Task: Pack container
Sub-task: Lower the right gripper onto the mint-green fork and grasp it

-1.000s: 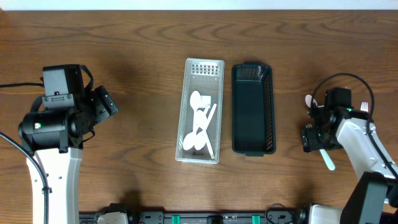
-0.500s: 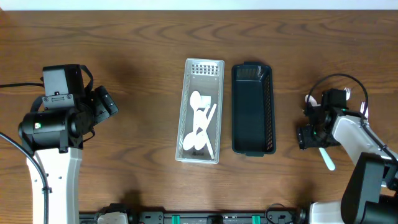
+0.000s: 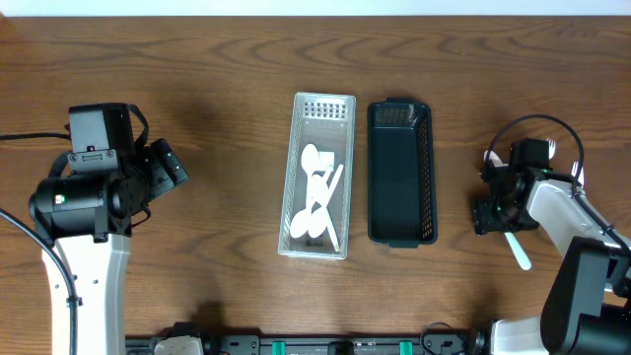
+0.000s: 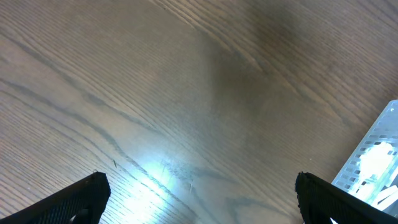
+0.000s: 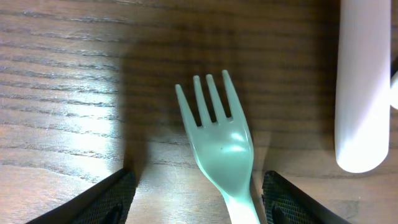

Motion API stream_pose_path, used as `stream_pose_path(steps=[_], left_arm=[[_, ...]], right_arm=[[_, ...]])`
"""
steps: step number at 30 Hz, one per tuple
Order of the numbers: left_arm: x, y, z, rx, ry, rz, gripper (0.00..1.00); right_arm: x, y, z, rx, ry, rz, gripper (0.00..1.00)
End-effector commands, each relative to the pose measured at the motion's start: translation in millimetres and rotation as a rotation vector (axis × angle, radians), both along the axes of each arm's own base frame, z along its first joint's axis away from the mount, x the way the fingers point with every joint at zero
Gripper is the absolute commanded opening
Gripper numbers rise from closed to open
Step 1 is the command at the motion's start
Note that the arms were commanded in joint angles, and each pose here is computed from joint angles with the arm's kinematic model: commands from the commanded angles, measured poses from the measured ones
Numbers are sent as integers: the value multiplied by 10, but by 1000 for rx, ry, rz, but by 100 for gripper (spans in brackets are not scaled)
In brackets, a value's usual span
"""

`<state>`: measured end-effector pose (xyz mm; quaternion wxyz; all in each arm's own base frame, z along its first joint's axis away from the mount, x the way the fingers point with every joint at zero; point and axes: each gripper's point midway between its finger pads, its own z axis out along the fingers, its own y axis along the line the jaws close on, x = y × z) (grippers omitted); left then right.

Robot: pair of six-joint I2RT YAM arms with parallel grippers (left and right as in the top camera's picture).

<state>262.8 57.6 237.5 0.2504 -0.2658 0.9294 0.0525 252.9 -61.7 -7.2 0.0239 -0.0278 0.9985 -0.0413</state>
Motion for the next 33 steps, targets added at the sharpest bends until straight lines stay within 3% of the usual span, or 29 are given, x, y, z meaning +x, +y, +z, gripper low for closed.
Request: stream_pose_path(steps=[1,3,5,13,18,25,33], left_arm=[[-6,28,-15,1,6,20,98],[-6,28,-15,1,6,20,98],[-6,28,-15,1,6,20,98],[-5,28,-15,1,5,20,98],[-4,28,-13,1,5,20,98],[-4,28,-16,1,6,20,98],[-4,28,-16,1,6,20,98]], right_arm=[[-407,-69,-287,-15,152,-89,69],[-434,-112,-286,-13,155,-137,69],[-473,-167,-285,-11,160,-194,78],[-599,-220,-280,39,186,-310,76],[-624,-214,-277,44,196,-313,67],[-621,-215,-278,44,194,-314,47],[-582,-181,-284,68,179,-315,35]])
